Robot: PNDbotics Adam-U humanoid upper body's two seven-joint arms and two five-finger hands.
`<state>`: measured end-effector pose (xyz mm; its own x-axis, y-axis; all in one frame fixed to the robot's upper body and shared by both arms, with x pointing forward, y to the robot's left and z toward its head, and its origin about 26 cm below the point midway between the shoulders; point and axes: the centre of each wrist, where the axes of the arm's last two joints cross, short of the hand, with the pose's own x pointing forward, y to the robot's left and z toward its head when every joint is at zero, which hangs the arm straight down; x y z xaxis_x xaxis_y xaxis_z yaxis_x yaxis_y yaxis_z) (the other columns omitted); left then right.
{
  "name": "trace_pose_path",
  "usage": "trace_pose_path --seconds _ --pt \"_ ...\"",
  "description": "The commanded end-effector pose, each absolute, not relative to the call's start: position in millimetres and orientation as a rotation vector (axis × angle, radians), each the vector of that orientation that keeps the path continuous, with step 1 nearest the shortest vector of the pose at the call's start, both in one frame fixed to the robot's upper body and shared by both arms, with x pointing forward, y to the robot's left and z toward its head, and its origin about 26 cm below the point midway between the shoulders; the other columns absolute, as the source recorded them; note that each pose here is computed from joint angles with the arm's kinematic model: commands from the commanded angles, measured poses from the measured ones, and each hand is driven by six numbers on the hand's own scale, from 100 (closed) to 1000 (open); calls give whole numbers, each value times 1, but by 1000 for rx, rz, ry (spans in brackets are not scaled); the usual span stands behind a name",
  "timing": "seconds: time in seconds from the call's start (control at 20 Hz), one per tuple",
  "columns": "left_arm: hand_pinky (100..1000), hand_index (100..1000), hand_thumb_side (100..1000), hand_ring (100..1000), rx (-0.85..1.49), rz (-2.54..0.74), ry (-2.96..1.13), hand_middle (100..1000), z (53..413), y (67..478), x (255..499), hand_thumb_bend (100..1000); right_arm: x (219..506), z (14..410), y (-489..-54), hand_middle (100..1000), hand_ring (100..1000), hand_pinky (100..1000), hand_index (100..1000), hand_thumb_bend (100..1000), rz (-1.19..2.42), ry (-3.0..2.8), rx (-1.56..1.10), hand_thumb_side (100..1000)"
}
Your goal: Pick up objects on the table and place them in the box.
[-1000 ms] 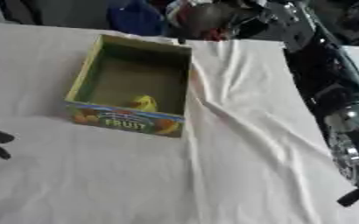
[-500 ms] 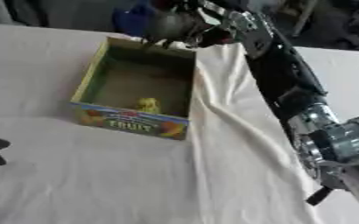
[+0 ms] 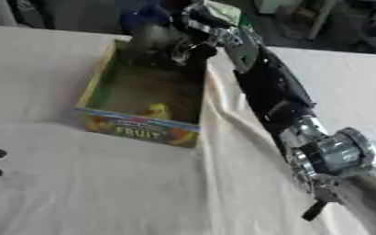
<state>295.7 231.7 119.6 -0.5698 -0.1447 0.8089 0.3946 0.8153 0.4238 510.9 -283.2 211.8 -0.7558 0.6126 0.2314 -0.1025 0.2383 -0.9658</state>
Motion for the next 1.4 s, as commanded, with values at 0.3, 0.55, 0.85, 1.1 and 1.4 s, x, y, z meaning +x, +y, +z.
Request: trace_pose_path --seconds 0.3,0.55,0.85,1.1,1.4 --pt "534 677 800 699 -199 -739 -2092 564 128 228 296 100 512 201 -270 685 824 774 513 100 1863 -1845 -384 416" --pt "534 677 801 699 -200 -738 -2092 564 128 228 296 100 511 186 -263 684 825 773 525 100 1888 -1810 -374 488" --pt "535 677 803 699 -199 -737 -2091 565 128 227 296 100 509 168 -257 694 831 776 571 115 1924 -1761 -360 595" --pt "535 677 804 700 -197 -738 -2089 565 128 227 296 100 508 163 -255 709 840 784 687 231 1956 -1728 -377 656" --pt "535 677 804 700 -195 -737 -2088 565 128 228 296 100 508 164 -258 747 866 804 856 380 2004 -1679 -419 892"
